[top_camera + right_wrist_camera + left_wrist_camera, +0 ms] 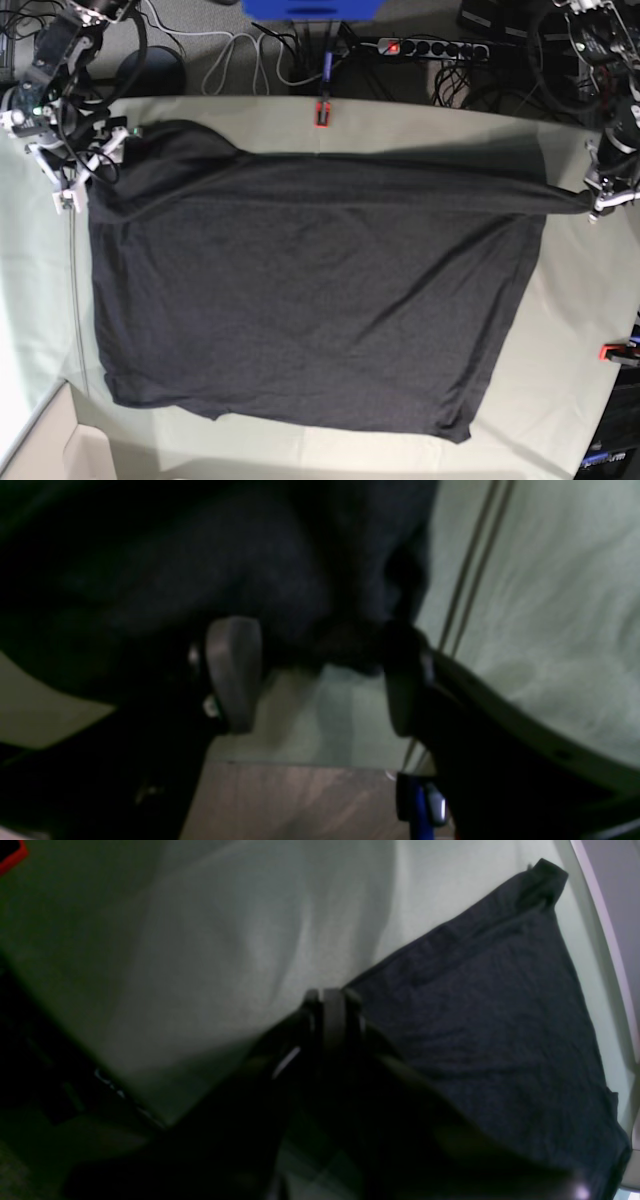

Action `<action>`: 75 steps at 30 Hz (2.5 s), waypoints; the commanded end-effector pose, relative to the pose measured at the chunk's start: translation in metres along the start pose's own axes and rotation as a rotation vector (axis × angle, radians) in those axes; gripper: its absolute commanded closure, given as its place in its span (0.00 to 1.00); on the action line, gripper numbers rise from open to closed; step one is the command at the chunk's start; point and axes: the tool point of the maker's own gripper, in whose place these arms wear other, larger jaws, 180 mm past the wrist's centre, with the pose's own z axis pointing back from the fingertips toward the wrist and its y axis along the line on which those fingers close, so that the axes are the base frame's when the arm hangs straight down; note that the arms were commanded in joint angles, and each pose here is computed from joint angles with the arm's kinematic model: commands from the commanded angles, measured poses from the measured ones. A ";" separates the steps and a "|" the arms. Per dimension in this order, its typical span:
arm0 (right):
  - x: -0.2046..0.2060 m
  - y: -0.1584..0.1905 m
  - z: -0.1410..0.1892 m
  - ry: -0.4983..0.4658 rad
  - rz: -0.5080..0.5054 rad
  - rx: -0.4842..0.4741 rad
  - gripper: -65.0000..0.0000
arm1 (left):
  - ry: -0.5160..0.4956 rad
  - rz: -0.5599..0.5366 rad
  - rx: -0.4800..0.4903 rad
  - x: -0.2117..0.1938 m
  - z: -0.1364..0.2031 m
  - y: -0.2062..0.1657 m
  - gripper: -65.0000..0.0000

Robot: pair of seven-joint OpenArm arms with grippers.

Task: Layout the t-shirt on the table in an organized manner, then fold the t-shirt properly
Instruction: 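Drag the held corner with the right gripper to straighten the edge, then lift the held shirt edge with both grippers, then fold the held edge over onto the shirt with both grippers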

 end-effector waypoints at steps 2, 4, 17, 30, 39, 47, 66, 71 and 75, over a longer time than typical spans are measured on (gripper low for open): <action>0.013 -0.005 0.004 -0.042 0.003 -0.012 0.62 | -0.041 -0.014 -0.014 0.014 0.002 -0.005 1.00; 0.013 -0.006 0.005 -0.043 0.003 -0.012 0.79 | -0.041 -0.014 -0.014 0.014 0.002 -0.005 1.00; -0.008 -0.017 0.041 -0.032 0.071 -0.093 1.00 | -0.044 -0.015 -0.018 0.016 0.005 -0.005 1.00; -0.031 -0.050 0.097 -0.009 0.114 -0.245 1.00 | -0.056 -0.058 -0.027 0.018 0.022 -0.007 1.00; -0.073 -0.043 0.105 0.087 0.106 -0.229 1.00 | -0.052 -0.100 -0.021 0.014 0.037 -0.004 1.00; -0.089 -0.034 0.106 0.120 0.091 -0.209 1.00 | -0.031 -0.107 0.000 0.007 0.040 0.006 1.00; -0.012 0.003 0.084 -0.110 0.080 -0.078 1.00 | -0.084 -0.092 -0.052 0.026 0.029 -0.019 1.00; 0.025 -0.002 0.082 -0.194 0.070 -0.096 1.00 | -0.081 -0.051 -0.053 0.029 0.012 -0.021 1.00; 0.048 -0.010 0.084 -0.239 0.090 -0.122 1.00 | -0.081 -0.025 -0.059 0.032 0.002 -0.025 1.00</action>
